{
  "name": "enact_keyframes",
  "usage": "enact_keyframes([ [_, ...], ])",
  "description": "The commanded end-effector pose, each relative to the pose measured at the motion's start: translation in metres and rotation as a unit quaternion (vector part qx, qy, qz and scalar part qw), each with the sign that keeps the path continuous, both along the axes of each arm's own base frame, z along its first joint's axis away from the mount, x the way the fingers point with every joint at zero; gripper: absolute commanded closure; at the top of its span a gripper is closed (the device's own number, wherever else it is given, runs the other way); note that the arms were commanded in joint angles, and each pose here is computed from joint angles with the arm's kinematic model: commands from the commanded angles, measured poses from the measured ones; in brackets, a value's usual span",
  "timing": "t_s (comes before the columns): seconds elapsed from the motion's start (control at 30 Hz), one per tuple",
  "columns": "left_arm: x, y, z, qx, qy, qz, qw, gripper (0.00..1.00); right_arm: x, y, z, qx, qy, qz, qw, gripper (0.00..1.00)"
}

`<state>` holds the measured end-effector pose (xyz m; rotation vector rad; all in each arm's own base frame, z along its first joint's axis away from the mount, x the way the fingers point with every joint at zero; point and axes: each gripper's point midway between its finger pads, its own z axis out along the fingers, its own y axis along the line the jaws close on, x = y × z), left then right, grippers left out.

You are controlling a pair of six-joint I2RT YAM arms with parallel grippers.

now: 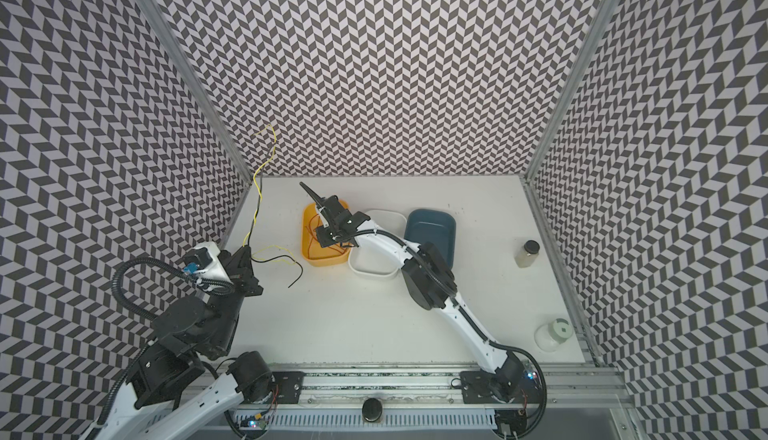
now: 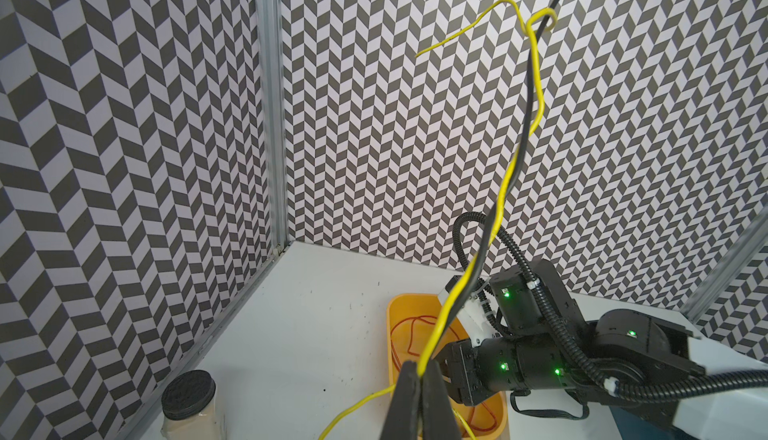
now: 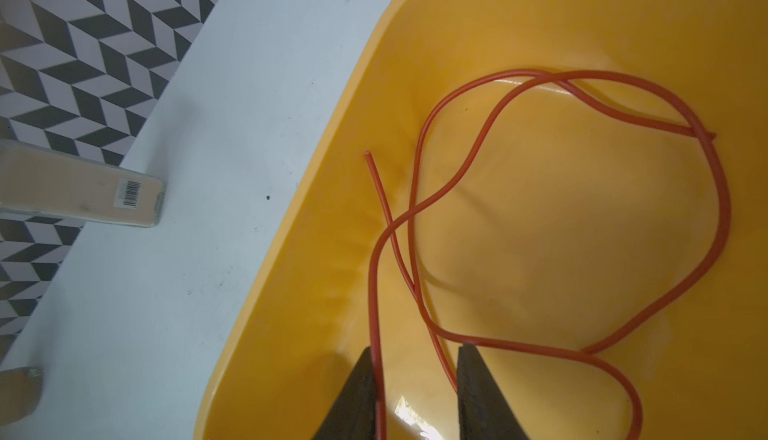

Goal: Untangle the cables

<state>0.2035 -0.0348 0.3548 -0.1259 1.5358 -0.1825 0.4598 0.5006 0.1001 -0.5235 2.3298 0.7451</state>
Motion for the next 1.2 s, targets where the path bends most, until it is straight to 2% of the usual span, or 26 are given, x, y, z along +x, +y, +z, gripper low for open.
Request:
enact_keyframes([
  [0.0,-0.001,0.003,0.003,-0.012,-0.007,0.006,1.000,1.00,0.001,-0.008,0.042,0.013,-0.022,-0.006,1.000,0.64],
  [0.37,0.001,0.001,0.002,-0.008,-0.005,0.004,1.000,1.00,0.002,-0.012,0.087,0.036,-0.056,-0.001,0.998,0.47],
  [0.53,0.001,0.000,0.001,-0.008,-0.004,0.001,1.000,1.00,0.006,-0.018,0.100,0.030,-0.070,-0.005,0.997,0.45],
  [0.63,0.002,-0.004,0.001,-0.005,-0.003,-0.009,1.000,1.00,0.009,-0.026,0.123,0.042,-0.082,-0.010,0.996,0.44],
  [0.77,0.004,-0.028,-0.001,0.007,0.007,-0.067,0.998,1.00,0.004,-0.050,0.181,0.076,-0.117,-0.015,0.990,0.44],
  [0.93,0.001,-0.068,-0.003,0.019,0.019,-0.166,0.986,1.00,-0.013,-0.111,0.253,0.140,-0.154,-0.041,0.977,0.43],
  [1.03,-0.001,-0.083,-0.005,0.021,0.022,-0.206,0.978,1.00,-0.037,-0.147,0.284,0.178,-0.173,-0.045,0.968,0.43],
  [1.17,-0.009,-0.114,-0.006,0.024,0.032,-0.286,0.957,1.00,-0.084,-0.174,0.300,0.220,-0.184,-0.017,0.958,0.42],
])
